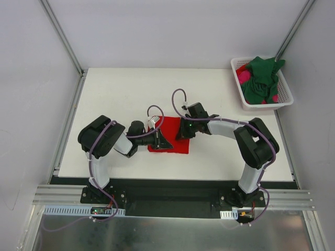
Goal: Fold and stack the t-shirts
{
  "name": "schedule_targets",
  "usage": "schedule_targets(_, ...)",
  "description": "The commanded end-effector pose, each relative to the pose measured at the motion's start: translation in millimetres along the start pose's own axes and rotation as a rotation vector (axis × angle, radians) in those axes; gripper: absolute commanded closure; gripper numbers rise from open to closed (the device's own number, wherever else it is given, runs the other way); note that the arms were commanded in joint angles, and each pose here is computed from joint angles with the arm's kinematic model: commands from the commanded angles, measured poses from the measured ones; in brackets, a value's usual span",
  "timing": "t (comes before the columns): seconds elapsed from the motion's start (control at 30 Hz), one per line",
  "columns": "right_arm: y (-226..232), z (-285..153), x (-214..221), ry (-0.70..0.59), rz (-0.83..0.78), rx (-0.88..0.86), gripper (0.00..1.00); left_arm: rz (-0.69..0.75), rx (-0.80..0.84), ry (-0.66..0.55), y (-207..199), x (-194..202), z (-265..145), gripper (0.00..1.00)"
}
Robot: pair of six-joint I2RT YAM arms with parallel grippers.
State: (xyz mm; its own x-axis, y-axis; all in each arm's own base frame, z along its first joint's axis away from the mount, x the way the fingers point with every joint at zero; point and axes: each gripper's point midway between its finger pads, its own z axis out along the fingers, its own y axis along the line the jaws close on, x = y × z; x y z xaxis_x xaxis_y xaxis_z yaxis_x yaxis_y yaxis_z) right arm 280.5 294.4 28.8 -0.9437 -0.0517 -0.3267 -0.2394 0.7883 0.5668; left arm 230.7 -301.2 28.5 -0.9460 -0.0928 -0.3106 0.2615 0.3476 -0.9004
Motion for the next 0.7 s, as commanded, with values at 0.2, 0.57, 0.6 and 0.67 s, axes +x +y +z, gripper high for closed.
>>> schedule_targets(0.2, 1, -20, -10, -0.057, -0.035, 0.018, 0.99, -0.078, -0.068, 0.032, 20, 28, -16, 1.0)
schedule_targets(0.57, 23, -90, -35, -0.195, -0.159, 0.074, 0.95, 0.107, 0.093, -0.048, -75, -22, -29, 1.0)
schedule_targets(0.6, 25, -98, -36, -0.205, -0.164, 0.083, 0.92, 0.143, 0.12, -0.066, -91, -29, -33, 1.0)
schedule_targets(0.67, 29, -111, -39, -0.23, -0.18, 0.09, 0.83, 0.164, 0.121, -0.073, -101, -35, -35, 1.0)
